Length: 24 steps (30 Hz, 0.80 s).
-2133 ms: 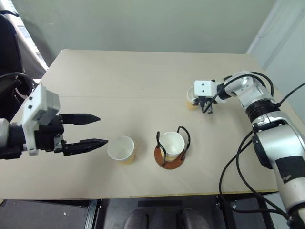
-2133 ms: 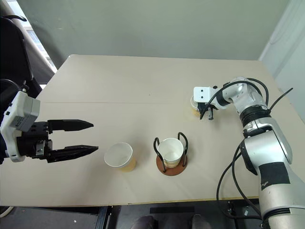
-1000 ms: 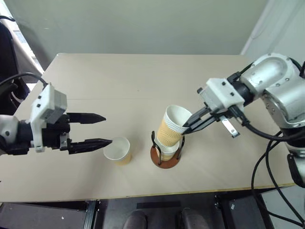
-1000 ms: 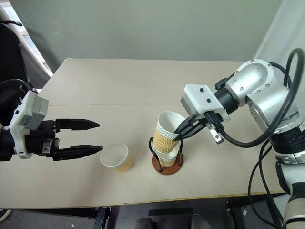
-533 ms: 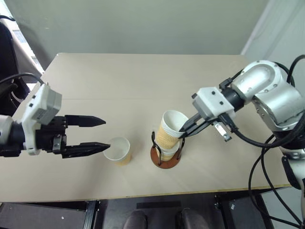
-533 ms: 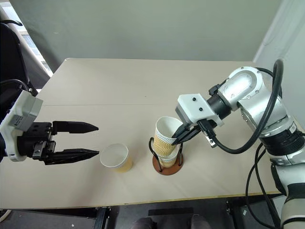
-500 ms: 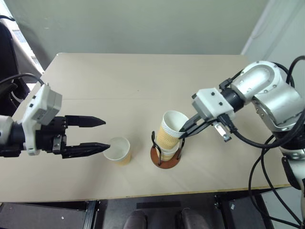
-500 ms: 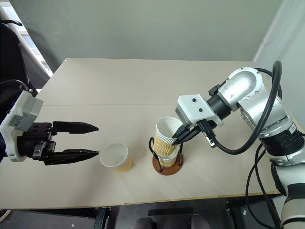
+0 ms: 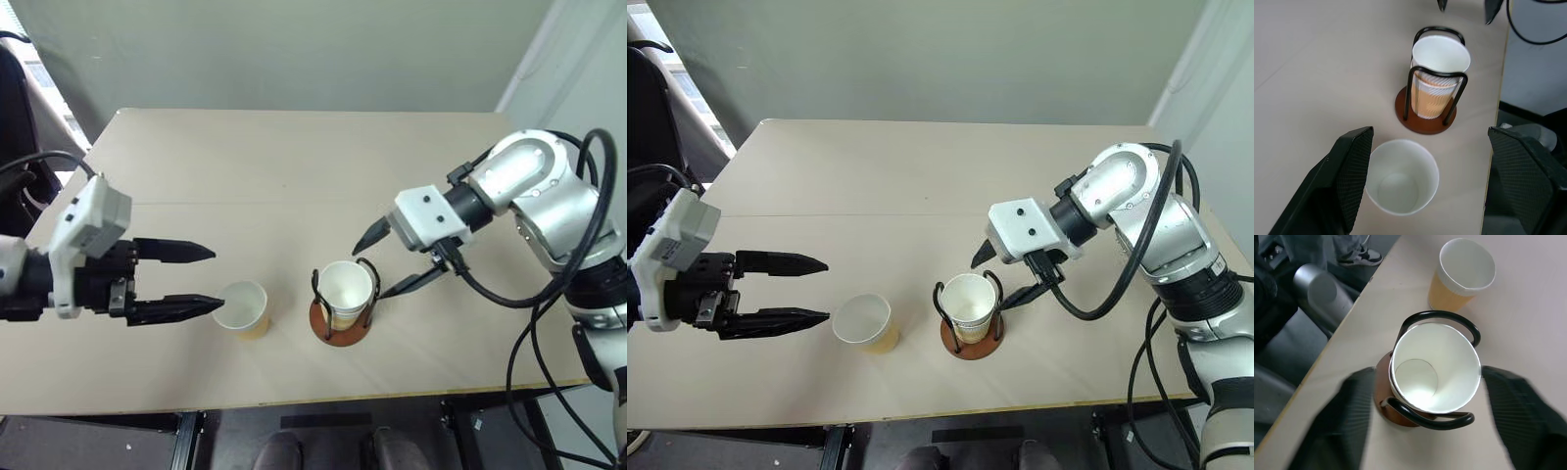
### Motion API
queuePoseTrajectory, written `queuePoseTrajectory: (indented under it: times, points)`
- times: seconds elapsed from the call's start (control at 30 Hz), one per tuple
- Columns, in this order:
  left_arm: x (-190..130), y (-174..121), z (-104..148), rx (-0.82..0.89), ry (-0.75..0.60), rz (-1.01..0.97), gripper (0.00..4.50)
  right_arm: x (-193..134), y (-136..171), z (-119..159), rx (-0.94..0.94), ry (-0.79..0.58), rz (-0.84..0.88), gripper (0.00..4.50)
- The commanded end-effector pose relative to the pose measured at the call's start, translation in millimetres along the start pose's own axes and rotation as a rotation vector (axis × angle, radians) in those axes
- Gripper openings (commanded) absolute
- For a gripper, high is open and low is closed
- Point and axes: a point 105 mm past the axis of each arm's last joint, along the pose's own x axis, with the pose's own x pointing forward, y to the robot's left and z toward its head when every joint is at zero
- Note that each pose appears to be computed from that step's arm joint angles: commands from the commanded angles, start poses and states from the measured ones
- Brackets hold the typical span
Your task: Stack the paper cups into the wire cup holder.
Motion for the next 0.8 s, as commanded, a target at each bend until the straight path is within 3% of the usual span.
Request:
queuePoseTrajectory:
  times: [0.03,0.1,0.2,0.3,0.5,0.8]
  points:
    - [3,26,-10,0.081,0.095,0.092,4.02,-46,4,5,0.177,-0.16,-0.144,4.42]
    - [10,45,-16,0.122,0.14,0.138,4.02,-65,18,-3,0.278,-0.232,-0.194,4.42]
    - [24,50,-18,0.146,0.158,0.062,4.02,-78,47,-12,0.339,-0.256,-0.225,4.42]
    - [39,59,-14,0.192,0.17,0.018,4.02,-85,66,-3,0.416,-0.304,-0.278,4.42]
    - [58,61,-20,0.213,0.235,-0.085,4.02,-83,78,28,0.429,-0.396,-0.325,4.42]
    - [67,60,-30,0.225,0.308,-0.158,4.02,-77,79,15,0.5,-0.317,-0.469,4.42]
